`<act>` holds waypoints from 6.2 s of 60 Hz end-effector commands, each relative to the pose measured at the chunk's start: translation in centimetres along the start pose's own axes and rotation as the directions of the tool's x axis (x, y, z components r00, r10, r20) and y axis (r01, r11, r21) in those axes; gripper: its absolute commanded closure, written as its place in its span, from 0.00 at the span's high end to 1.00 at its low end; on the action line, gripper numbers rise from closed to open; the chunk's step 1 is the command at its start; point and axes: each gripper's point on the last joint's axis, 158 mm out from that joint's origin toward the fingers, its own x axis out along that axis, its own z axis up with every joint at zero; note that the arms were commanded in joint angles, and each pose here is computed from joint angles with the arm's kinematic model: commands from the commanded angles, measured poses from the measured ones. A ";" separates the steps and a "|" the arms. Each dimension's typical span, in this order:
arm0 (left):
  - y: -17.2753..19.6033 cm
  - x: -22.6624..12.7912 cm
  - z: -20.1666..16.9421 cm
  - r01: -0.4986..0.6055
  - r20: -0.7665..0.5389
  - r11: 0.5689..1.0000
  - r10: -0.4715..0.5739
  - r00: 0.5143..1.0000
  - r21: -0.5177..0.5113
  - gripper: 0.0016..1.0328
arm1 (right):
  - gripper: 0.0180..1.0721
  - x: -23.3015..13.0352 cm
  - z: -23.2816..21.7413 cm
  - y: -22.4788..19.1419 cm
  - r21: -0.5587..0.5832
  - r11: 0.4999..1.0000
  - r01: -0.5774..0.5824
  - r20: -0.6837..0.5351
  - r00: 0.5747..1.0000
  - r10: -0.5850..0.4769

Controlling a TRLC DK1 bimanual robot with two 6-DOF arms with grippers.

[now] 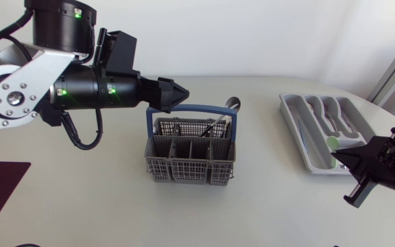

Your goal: Sort the cutlery from the basket into the organizer compartments.

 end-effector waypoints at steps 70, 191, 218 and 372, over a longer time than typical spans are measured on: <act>0.9 0.4 -6.2 -0.099 -0.186 0.992 0.113 0.976 0.084 0.83 | 0.07 5.4 -20.2 -9.5 -0.379 0.918 0.115 -0.332 0.909 -0.251; 4.8 -4.3 -19.4 -0.135 -0.367 0.978 0.184 0.912 0.157 0.06 | 0.34 9.7 14.9 4.2 0.301 0.908 -0.291 0.154 0.955 0.255; 3.7 -2.1 -21.2 -0.041 -0.353 0.982 0.105 0.930 0.184 0.03 | 0.06 12.5 20.1 8.5 0.371 0.762 -0.531 0.247 0.847 0.471; 13.7 10.6 -14.1 -0.135 -0.216 0.985 0.156 0.964 0.110 0.03 | 0.05 8.6 14.0 16.0 0.573 0.334 -0.749 0.252 0.549 0.797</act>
